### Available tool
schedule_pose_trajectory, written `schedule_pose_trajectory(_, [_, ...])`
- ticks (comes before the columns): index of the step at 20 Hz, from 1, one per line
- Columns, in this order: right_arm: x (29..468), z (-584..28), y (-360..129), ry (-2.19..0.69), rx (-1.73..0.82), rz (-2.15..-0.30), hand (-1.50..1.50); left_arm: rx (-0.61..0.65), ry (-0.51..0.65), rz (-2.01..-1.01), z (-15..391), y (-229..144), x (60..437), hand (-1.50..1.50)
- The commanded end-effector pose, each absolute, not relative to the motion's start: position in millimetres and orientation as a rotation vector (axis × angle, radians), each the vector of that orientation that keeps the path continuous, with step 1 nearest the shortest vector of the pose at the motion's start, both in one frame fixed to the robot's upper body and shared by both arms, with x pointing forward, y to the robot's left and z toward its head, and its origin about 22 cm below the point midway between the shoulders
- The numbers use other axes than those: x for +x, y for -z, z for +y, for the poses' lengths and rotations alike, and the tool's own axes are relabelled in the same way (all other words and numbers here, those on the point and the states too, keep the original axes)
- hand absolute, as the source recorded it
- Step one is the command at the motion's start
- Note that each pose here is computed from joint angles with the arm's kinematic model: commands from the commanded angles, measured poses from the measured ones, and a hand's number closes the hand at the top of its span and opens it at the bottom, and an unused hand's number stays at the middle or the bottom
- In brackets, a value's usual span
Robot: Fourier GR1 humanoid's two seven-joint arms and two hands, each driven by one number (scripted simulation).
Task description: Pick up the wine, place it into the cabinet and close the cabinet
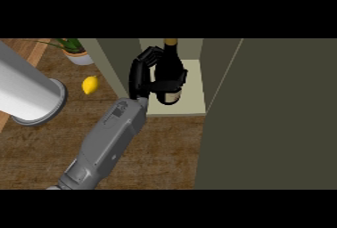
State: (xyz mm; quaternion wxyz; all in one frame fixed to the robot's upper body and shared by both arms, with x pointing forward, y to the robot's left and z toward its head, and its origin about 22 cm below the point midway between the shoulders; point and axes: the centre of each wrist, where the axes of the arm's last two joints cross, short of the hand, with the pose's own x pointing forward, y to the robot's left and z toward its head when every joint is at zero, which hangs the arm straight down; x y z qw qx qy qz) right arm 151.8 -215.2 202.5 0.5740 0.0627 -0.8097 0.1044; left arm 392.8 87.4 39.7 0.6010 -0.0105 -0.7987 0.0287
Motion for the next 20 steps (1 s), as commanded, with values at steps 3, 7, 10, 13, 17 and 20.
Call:
schedule_pose_trajectory(3, [137.3,-211.6,-207.9,-0.265,0.241,-1.944,-1.5,0.029,-0.091,-1.83,86.2,-43.0,411.1,1.5])
schedule_pose_trajectory(7, [130.9,-214.5,-211.3,-0.268,0.238,-1.921,-1.5,0.067,-0.047,-1.87,91.7,-31.9,412.9,1.5])
schedule_pose_trajectory(10, [144.2,-206.9,-207.5,-0.25,0.247,-1.933,-1.5,0.108,-0.045,-1.931,83.8,-44.4,420.6,1.5])
schedule_pose_trajectory(13, [134.8,-211.3,-211.4,-0.266,0.225,-1.919,-1.5,0.149,-0.07,-1.946,82.7,-49.0,422.3,1.5])
schedule_pose_trajectory(17, [144.4,-213.5,-196.5,-0.269,0.252,-1.93,-1.5,0.121,-0.089,-1.933,90.8,-44.9,428.7,1.5])
schedule_pose_trajectory(20, [137.7,-221.9,-202.5,-0.243,0.25,-1.928,-1.5,0.149,-0.068,-1.936,98.4,-52.0,435.7,1.5])
